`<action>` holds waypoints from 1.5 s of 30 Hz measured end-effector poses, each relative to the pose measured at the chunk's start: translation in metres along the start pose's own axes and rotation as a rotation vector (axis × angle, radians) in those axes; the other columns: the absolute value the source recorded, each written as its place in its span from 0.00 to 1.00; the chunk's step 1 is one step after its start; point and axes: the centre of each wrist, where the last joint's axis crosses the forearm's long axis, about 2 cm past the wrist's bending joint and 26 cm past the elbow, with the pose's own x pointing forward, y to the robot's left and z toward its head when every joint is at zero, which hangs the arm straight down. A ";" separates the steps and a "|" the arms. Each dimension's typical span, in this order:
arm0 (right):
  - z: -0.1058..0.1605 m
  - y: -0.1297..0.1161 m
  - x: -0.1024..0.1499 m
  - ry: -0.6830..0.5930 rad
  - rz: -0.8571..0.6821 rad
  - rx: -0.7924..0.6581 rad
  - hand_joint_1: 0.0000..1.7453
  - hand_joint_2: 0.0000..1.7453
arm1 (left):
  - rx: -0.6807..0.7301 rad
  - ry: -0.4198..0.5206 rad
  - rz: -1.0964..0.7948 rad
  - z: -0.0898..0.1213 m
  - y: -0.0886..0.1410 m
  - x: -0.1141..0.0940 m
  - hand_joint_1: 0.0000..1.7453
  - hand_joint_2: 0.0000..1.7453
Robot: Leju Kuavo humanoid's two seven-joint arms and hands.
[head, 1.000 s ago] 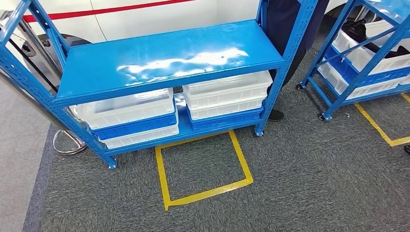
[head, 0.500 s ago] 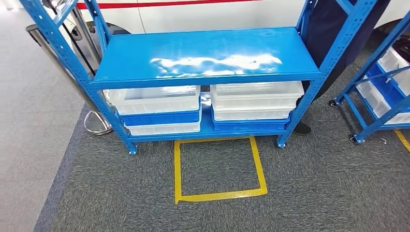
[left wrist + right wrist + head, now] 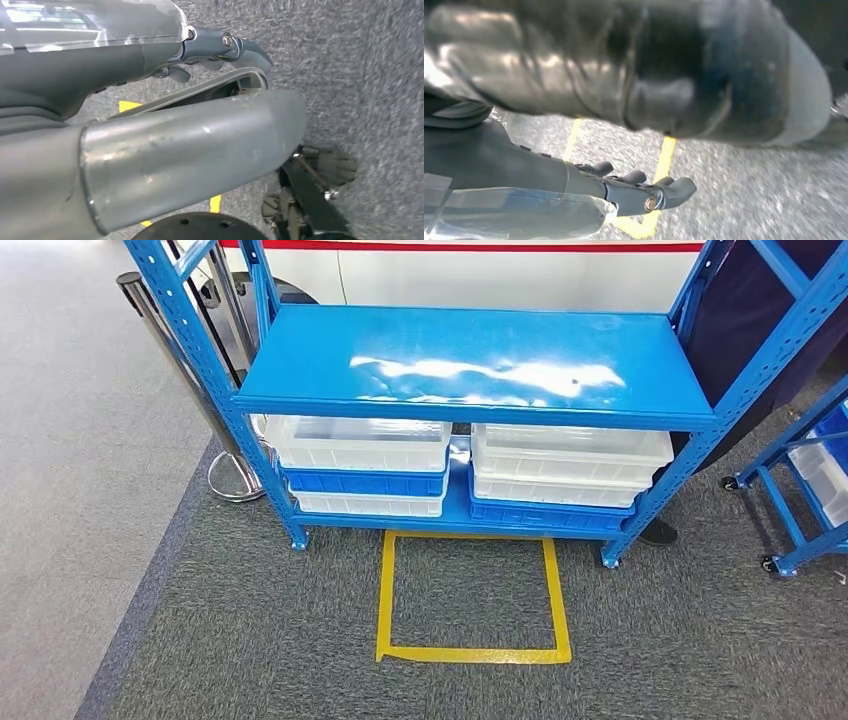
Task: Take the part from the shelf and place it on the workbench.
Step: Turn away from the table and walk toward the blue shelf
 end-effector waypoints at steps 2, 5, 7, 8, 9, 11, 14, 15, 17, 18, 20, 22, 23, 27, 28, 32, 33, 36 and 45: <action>0.000 0.000 0.001 -0.002 -0.002 0.001 0.00 0.00 | 0.000 0.000 -0.001 0.000 0.000 0.000 0.00 0.00; 0.000 -0.001 0.001 0.000 -0.002 0.007 0.00 0.00 | -0.002 0.001 -0.003 0.000 -0.001 0.000 0.00 0.00; 0.000 -0.001 0.000 0.003 -0.002 0.010 0.00 0.00 | -0.003 0.001 -0.005 0.000 -0.001 0.000 0.00 0.00; 0.000 -0.001 0.000 0.004 -0.003 0.011 0.00 0.00 | -0.003 0.002 -0.007 0.000 -0.001 0.000 0.00 0.00; 0.000 -0.001 0.000 0.005 -0.004 0.011 0.00 0.00 | -0.003 0.003 -0.007 0.000 -0.001 -0.001 0.00 0.00; 0.000 -0.001 0.000 0.005 -0.005 0.010 0.00 0.00 | -0.003 0.006 -0.008 0.001 -0.001 -0.002 0.00 0.00; 0.000 0.000 0.000 0.006 -0.005 0.012 0.00 0.00 | -0.003 0.005 -0.009 0.000 -0.001 -0.001 0.00 0.00; 0.000 0.000 0.000 0.005 -0.005 0.013 0.00 0.00 | -0.003 0.005 -0.009 0.000 -0.001 -0.001 0.00 0.00; 0.000 0.001 0.002 0.003 -0.006 0.014 0.00 0.25 | -0.002 0.005 -0.009 0.000 -0.001 -0.001 0.00 0.00; 0.000 0.001 0.002 0.002 -0.006 0.014 0.00 0.50 | -0.003 0.006 -0.009 0.001 -0.001 -0.002 0.00 0.00; 0.000 0.001 0.002 0.001 -0.007 0.015 0.00 0.50 | -0.004 0.008 -0.009 0.001 -0.001 -0.002 0.00 0.00; 0.000 0.001 0.001 0.008 -0.013 0.017 0.00 0.00 | -0.005 0.007 -0.009 0.001 -0.002 -0.002 0.00 0.00; 0.000 0.001 0.000 0.011 -0.022 0.018 0.00 0.00 | -0.005 0.007 -0.010 0.000 -0.002 -0.001 0.00 0.00; 0.000 0.000 0.000 0.017 -0.056 0.015 0.00 0.00 | -0.006 0.011 -0.010 0.001 -0.002 -0.002 0.00 0.00; 0.000 0.000 0.000 0.017 -0.061 0.015 0.00 0.00 | -0.007 0.011 -0.010 0.001 -0.003 -0.002 0.00 0.00; 0.000 0.000 0.002 0.013 -0.072 0.016 0.00 0.00 | -0.009 0.011 -0.009 0.001 -0.003 -0.002 0.00 0.00; 0.000 0.000 0.002 0.013 -0.073 0.015 0.00 0.00 | -0.009 0.009 -0.009 0.001 -0.003 -0.001 0.00 0.00; 0.000 0.000 0.000 0.019 -0.077 0.001 0.00 0.00 | -0.009 0.008 -0.009 0.000 -0.003 0.000 0.00 0.00; 0.000 0.002 0.000 0.031 -0.063 -0.017 0.00 0.00 | -0.009 0.018 -0.011 0.001 -0.003 -0.003 0.00 0.00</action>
